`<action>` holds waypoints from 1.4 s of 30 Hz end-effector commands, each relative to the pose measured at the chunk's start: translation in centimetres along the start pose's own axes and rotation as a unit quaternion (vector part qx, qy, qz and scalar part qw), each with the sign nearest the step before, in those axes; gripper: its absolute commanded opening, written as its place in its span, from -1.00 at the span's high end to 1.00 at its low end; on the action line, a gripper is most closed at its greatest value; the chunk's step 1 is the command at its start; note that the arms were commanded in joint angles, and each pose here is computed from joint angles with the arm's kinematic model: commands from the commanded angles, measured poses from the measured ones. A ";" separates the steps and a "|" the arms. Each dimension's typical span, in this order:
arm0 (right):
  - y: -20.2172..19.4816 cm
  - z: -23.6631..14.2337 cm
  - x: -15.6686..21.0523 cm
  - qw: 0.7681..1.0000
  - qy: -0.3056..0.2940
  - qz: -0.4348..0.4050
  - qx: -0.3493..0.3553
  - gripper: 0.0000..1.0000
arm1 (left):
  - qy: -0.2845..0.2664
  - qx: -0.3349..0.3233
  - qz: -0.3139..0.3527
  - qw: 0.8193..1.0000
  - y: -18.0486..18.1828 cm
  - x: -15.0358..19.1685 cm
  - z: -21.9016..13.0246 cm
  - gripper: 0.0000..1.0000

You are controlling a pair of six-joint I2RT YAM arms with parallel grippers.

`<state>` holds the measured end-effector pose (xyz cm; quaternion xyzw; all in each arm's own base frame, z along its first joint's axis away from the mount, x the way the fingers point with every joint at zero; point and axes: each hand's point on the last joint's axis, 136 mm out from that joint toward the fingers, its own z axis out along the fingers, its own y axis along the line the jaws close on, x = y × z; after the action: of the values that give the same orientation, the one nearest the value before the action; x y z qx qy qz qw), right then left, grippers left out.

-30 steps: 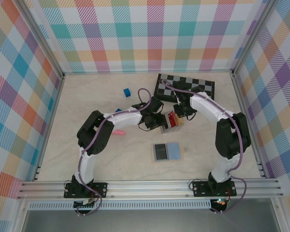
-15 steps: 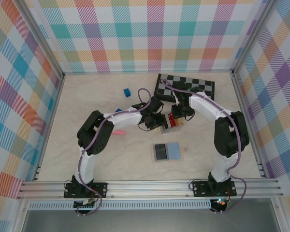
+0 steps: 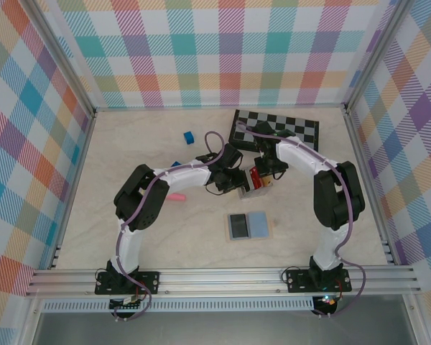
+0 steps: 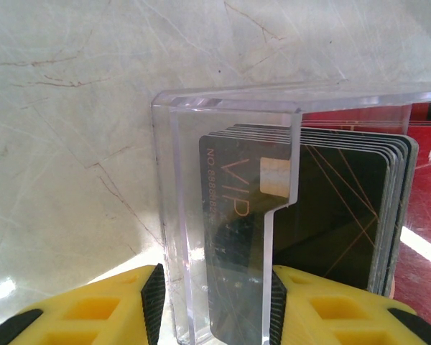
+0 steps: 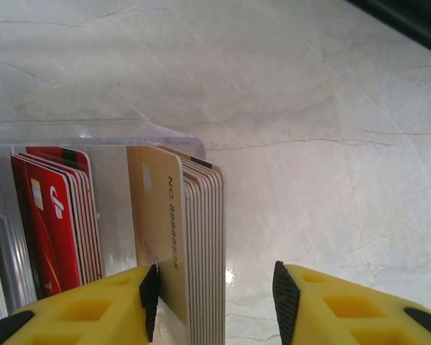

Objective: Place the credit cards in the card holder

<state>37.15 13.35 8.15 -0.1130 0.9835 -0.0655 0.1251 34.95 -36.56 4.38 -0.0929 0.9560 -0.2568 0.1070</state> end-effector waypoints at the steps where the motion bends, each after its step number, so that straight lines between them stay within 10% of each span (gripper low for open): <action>1: -1.3 -1.9 -0.8 1.000 -0.022 0.003 0.020 0.07 | 0.021 -0.037 -0.008 0.999 2.5 1.2 -0.3 0.16; 42: -0.7 -5.0 -0.9 0.999 -0.046 -0.011 0.019 0.67 | 0.021 -0.036 -0.008 0.999 2.5 1.2 -0.4 0.16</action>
<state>36.97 14.04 10.27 -0.1290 0.9776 -0.0761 0.1476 34.97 -36.59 4.39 -0.0925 0.9553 -0.2590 0.1087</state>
